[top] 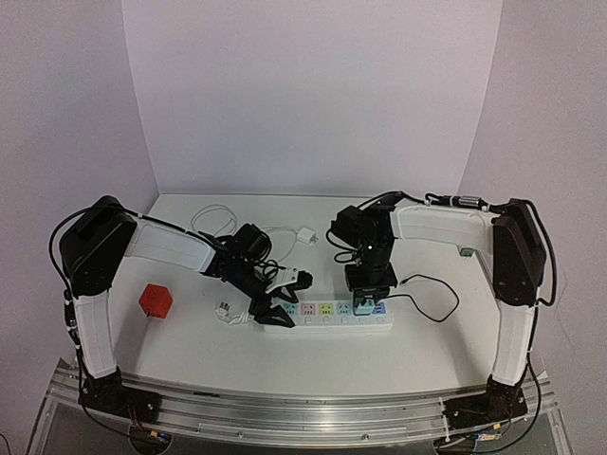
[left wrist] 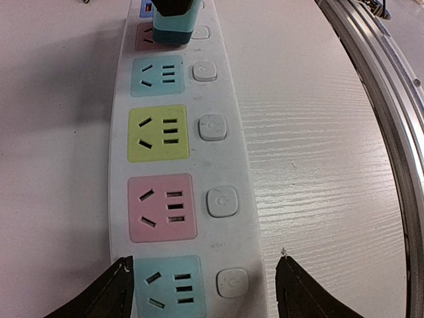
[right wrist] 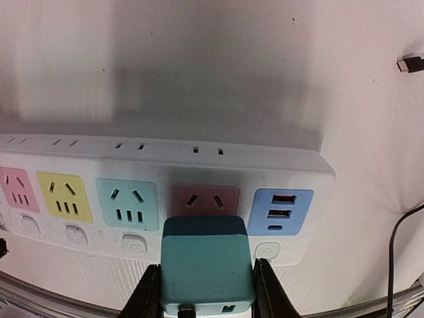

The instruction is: Insert the plug

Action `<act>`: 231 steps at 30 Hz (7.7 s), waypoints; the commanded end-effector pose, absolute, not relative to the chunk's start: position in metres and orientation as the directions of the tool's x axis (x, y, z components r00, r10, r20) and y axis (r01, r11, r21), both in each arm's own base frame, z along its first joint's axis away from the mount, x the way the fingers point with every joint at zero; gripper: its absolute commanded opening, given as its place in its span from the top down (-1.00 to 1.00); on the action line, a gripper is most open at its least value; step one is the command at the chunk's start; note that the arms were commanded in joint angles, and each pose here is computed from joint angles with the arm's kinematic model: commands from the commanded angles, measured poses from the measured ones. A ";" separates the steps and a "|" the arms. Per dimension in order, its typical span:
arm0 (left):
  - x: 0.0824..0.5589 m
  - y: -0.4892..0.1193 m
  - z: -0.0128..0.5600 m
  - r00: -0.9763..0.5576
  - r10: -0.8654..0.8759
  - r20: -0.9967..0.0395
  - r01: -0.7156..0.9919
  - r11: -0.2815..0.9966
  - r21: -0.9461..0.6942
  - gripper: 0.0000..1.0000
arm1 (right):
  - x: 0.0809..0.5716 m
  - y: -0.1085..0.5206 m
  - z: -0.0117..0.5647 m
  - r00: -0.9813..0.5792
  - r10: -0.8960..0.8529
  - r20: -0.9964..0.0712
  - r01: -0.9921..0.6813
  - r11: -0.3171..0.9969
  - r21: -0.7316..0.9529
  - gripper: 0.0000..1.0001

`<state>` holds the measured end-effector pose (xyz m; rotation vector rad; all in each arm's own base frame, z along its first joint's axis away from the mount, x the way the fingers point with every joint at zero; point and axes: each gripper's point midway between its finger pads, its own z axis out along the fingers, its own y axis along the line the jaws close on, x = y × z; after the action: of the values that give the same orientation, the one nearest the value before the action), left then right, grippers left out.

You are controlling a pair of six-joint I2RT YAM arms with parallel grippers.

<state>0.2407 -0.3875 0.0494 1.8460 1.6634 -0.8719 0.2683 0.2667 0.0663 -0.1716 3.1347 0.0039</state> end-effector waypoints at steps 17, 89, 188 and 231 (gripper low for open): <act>0.240 -0.386 0.067 0.087 0.634 -0.768 0.989 -0.144 -0.007 -0.46 | 0.259 0.266 0.014 -0.989 -0.063 0.134 -0.069 0.997 -0.038 1.00; 0.240 -0.383 0.065 0.090 0.636 -0.766 0.989 -0.146 -0.006 -0.46 | 0.330 0.309 0.092 -0.958 -0.192 -0.211 -0.197 0.980 0.002 -0.34; 0.303 -0.449 0.461 0.678 -0.287 -0.677 0.723 0.426 0.543 -0.66 | 0.359 0.266 0.519 -0.217 0.522 -0.825 -0.638 0.563 0.525 1.00; 0.292 -0.417 0.518 0.756 -0.357 -0.548 0.630 0.625 0.461 0.49 | 0.338 0.358 0.471 -0.311 0.496 -0.811 -0.666 0.494 0.558 1.00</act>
<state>0.3082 -0.4357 0.4724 0.7579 0.5380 -0.6178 0.3370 0.3561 0.4860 -0.1789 1.4565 1.1671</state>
